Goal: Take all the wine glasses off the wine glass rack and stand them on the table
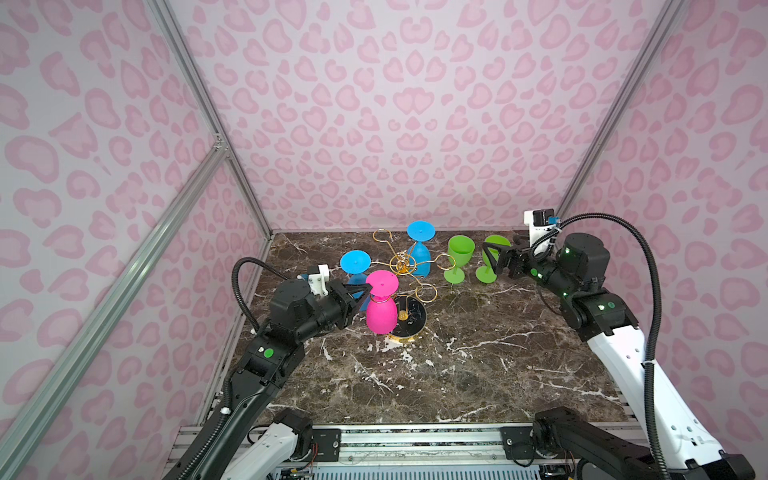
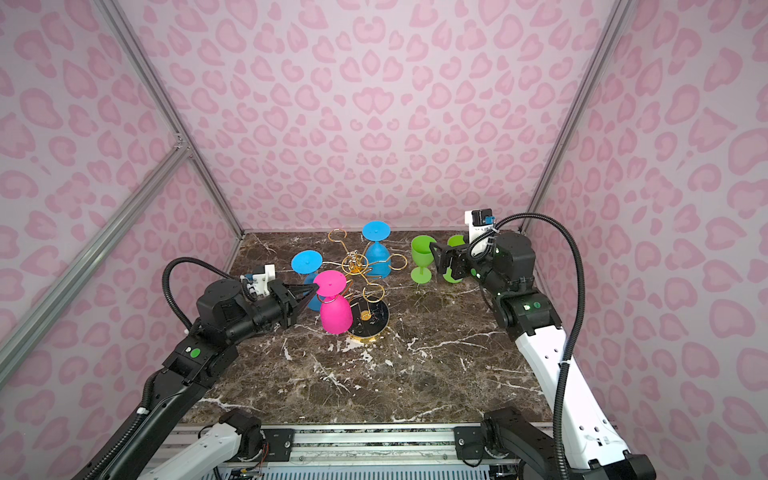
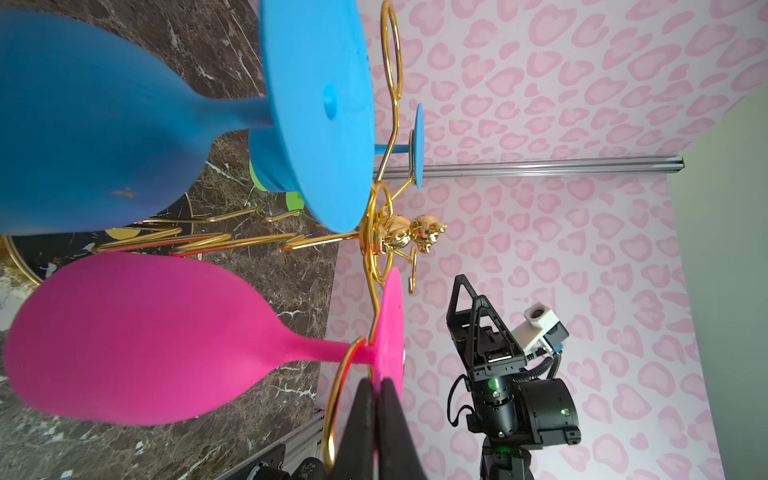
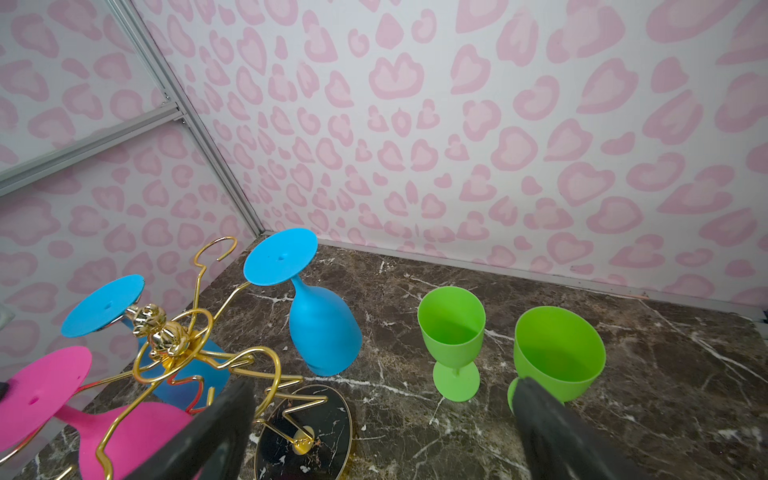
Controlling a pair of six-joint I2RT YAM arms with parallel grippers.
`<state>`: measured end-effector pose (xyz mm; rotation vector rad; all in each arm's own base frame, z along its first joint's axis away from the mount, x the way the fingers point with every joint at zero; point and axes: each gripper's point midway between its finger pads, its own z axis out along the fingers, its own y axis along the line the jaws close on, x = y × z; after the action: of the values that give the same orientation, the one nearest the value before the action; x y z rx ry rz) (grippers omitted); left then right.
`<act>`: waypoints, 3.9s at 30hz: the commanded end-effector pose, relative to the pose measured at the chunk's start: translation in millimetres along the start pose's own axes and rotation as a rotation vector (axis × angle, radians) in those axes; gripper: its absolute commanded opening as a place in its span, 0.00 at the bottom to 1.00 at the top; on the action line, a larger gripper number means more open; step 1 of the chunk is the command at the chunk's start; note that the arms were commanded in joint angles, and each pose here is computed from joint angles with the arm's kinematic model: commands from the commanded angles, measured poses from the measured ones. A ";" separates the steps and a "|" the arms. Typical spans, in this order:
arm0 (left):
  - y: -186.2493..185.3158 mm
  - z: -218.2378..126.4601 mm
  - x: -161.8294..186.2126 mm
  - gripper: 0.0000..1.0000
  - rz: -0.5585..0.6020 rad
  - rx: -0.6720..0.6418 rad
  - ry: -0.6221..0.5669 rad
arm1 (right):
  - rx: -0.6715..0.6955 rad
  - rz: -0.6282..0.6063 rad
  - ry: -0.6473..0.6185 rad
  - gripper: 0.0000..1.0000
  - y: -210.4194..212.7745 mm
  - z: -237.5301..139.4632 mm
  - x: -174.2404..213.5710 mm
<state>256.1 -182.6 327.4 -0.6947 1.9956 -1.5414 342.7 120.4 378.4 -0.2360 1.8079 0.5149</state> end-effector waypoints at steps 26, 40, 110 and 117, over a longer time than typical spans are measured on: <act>9.6 -49.8 -14.1 0.04 -0.018 0.021 -0.203 | -0.013 0.003 -0.008 0.98 2.0 -0.3 -0.9; 11.0 -56.7 -13.6 0.04 -0.027 0.036 -0.220 | -0.021 0.005 -0.011 0.98 3.7 -0.5 -3.1; -15.0 -21.1 -24.9 0.03 0.013 0.049 -0.141 | -0.001 -0.010 -0.013 0.98 2.4 -9.6 -3.0; -8.6 -28.6 -31.3 0.03 -0.005 0.044 -0.188 | -0.003 -0.008 -0.012 0.98 2.2 -8.7 -2.7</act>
<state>256.9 -148.7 334.7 -0.7962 1.8841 -1.4576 334.0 118.9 385.3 -0.2414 1.7896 0.5206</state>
